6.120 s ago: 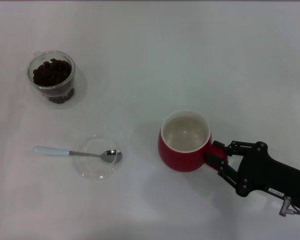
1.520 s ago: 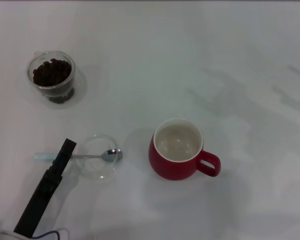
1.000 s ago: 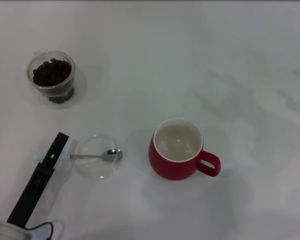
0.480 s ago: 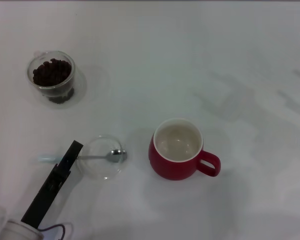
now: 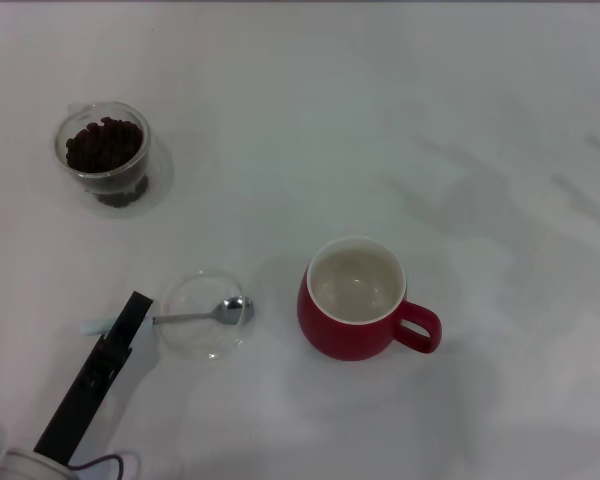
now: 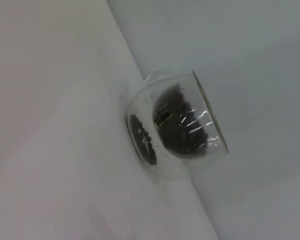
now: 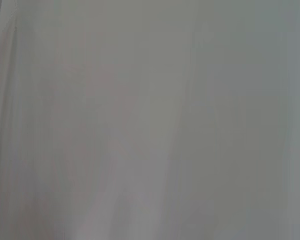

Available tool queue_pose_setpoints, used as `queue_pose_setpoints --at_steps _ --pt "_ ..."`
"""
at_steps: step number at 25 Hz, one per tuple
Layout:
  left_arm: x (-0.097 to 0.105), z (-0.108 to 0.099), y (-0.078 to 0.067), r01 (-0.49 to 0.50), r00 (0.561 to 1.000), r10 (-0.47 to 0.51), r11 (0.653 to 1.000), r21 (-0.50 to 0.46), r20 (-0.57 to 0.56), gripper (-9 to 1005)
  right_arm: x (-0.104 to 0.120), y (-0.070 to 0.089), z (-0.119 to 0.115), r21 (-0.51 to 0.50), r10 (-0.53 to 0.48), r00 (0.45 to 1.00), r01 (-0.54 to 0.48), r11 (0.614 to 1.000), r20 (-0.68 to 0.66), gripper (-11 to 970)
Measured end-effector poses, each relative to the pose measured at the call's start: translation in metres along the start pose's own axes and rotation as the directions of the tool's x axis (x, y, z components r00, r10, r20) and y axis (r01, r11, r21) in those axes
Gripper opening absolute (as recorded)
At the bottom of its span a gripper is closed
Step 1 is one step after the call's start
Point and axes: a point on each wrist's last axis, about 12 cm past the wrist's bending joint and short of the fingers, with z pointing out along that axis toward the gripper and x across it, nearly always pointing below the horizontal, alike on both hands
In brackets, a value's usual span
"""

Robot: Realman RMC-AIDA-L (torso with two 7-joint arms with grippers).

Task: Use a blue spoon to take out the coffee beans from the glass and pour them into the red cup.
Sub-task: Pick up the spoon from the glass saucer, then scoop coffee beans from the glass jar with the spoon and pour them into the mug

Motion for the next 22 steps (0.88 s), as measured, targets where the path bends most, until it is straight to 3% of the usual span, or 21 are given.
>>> queue_pose_setpoints --at_steps 5,13,18,22 --pt "-0.006 0.003 0.000 -0.011 1.000 0.011 1.000 0.009 0.008 120 0.001 0.000 0.002 0.000 0.002 1.000 -0.002 1.000 -0.004 788" --pt "-0.028 -0.001 -0.002 -0.055 0.997 0.048 0.993 0.101 0.065 119 0.001 0.000 0.004 0.005 0.002 1.000 -0.002 1.000 0.005 787" --pt "-0.053 -0.008 -0.002 -0.110 0.988 0.089 0.978 0.178 0.123 119 0.002 0.001 0.007 0.011 0.004 1.000 -0.004 1.000 0.018 787" --pt "-0.085 -0.005 -0.002 -0.168 0.981 0.138 0.956 0.240 0.140 120 0.003 0.004 0.013 0.009 0.008 0.999 -0.008 1.000 0.033 787"
